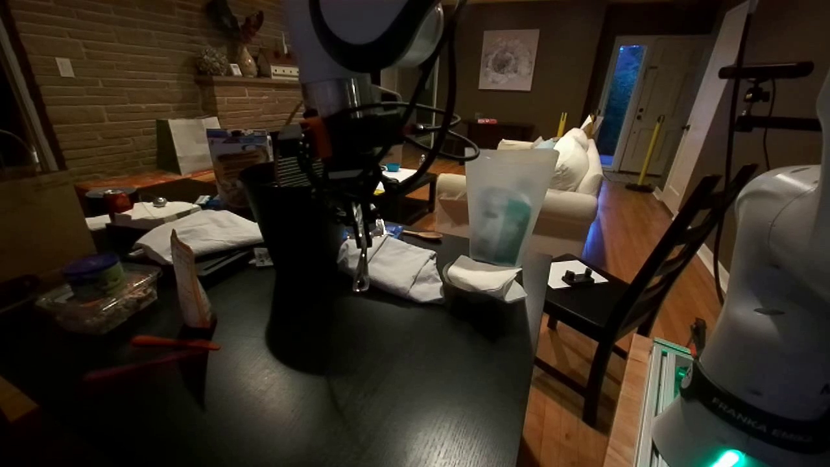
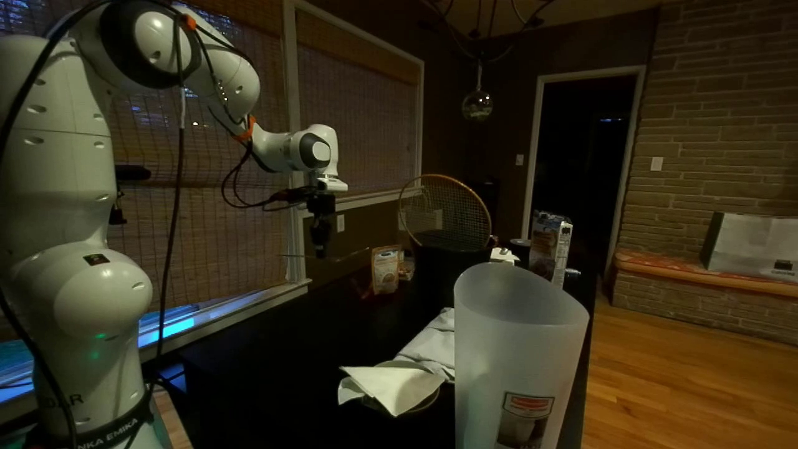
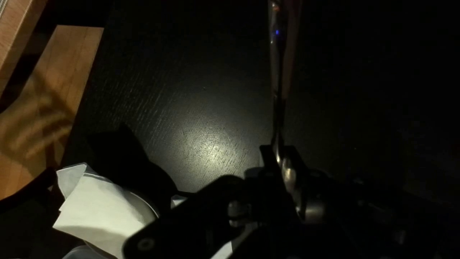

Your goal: Pick up the silver spoon and place it inside the clear bucket

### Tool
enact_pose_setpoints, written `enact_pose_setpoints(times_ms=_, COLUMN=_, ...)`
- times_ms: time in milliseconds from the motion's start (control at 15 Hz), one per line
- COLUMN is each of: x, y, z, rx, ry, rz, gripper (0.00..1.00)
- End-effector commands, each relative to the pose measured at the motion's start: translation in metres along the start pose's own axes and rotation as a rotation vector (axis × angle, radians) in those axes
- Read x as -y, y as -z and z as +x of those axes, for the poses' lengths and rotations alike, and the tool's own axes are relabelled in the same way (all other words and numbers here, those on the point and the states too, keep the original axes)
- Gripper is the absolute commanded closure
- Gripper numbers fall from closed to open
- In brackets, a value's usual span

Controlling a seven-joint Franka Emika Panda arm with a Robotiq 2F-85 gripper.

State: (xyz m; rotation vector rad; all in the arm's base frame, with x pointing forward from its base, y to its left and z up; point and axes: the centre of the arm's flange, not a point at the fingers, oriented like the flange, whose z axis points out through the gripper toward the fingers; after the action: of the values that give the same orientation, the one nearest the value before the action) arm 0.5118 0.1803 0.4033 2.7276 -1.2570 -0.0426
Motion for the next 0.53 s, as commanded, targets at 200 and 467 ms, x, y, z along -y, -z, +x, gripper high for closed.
enact_pose_setpoints(times_ms=200, x=-0.047, y=0.011, z=0.073, rx=-0.015, ry=-0.137, rz=0.053, gripper=0.97)
enact_pose_setpoints(times_ms=467, x=-0.093, y=0.049, z=0.135, rx=-0.156, ry=-0.279, rz=0.066, gripper=0.97)
